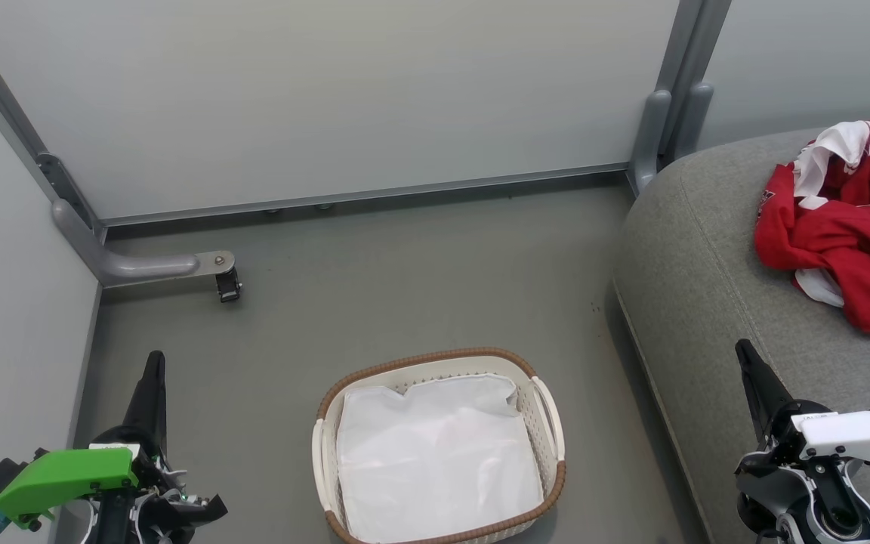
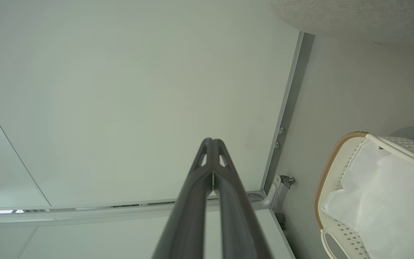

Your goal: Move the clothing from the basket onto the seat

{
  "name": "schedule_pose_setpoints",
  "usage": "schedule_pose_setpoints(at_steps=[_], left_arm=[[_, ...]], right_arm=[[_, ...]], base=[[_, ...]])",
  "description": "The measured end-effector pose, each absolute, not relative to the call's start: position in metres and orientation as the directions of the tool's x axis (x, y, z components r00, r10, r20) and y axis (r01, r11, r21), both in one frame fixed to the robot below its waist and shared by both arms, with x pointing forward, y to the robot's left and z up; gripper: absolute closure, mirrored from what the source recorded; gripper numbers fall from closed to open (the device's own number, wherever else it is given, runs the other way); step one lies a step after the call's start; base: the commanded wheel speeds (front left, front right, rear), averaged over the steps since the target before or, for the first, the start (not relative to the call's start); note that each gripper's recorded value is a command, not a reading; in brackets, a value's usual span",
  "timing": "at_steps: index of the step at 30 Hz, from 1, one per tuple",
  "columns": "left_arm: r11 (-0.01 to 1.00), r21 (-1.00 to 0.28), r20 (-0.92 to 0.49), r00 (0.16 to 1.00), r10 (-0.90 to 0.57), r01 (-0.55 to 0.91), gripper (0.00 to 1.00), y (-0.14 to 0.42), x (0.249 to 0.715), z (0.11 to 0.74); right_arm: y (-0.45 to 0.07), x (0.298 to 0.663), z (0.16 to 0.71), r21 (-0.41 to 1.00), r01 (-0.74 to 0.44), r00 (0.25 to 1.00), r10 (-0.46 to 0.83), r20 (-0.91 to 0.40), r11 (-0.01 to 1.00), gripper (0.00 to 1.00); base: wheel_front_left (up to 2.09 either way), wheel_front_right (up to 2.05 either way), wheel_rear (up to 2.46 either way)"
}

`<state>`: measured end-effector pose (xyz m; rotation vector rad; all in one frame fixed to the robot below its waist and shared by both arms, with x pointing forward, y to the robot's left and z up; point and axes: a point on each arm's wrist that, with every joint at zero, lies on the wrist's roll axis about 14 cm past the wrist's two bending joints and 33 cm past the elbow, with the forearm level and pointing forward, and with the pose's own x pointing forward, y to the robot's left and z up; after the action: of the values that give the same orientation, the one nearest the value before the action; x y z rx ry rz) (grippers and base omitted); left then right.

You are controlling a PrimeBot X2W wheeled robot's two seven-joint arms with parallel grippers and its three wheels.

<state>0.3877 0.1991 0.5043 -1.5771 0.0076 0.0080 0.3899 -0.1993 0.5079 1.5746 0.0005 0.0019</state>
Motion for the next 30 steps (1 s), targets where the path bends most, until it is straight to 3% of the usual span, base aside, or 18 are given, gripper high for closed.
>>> schedule_pose_setpoints(at_steps=[30], left_arm=[[-0.006, -1.000, -0.010, 1.000, 0.000, -0.010, 1.00, 0.1991, 0.3877, 0.5043]], right_arm=[[-0.1993, 0.3899, 0.5079, 1.000, -0.001, 1.000, 0.002, 0.001, -0.004, 1.00]], base=[[0.00, 0.00, 0.00]])
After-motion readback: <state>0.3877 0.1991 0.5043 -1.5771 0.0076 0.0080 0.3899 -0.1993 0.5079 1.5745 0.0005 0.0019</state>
